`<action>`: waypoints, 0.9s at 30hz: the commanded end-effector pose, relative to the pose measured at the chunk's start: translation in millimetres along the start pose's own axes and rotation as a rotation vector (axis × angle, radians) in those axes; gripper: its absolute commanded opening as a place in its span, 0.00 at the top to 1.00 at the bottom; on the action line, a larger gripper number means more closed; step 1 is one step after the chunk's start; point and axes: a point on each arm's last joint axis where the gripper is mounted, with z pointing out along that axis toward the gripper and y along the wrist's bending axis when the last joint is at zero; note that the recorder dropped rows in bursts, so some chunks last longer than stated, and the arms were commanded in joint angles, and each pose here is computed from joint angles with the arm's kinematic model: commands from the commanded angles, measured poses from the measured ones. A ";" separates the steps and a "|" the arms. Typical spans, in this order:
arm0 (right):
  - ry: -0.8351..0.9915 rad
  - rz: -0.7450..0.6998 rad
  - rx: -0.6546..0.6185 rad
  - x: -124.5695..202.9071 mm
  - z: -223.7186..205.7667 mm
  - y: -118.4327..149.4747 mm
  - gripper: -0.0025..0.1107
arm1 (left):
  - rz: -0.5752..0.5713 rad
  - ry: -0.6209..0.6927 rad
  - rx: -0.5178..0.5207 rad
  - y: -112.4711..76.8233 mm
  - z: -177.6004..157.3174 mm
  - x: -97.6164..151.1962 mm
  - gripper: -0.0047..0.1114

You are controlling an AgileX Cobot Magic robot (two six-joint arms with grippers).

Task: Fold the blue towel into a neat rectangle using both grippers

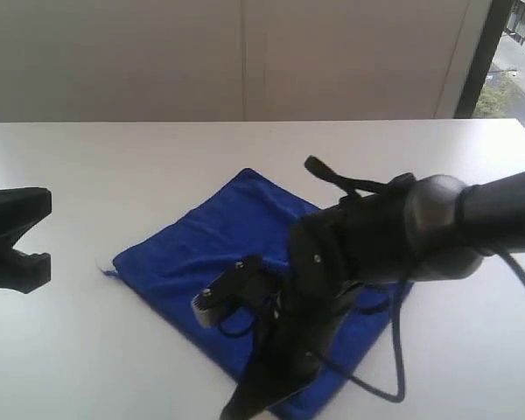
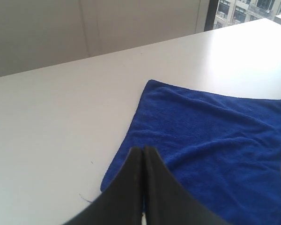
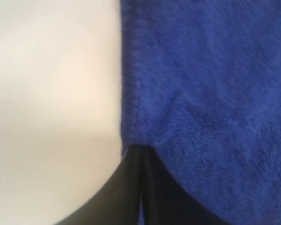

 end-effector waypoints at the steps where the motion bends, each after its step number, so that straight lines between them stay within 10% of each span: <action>1: -0.074 -0.073 -0.024 -21.8 -10.2 30.8 0.98 | -0.017 0.016 0.020 -2.2 -1.5 2.8 0.96; 6: -0.177 -0.139 0.053 -40.7 -44.7 27.1 0.98 | -0.017 0.031 0.033 -3.4 -1.6 4.2 0.96; 14: -0.044 -0.006 0.506 -19.8 -79.5 -53.5 0.98 | -0.017 0.064 0.061 -5.9 -1.8 7.1 0.96; 27: 0.147 0.024 0.463 17.9 -23.9 -74.6 0.98 | -0.017 0.069 0.065 -6.3 -1.9 7.6 0.96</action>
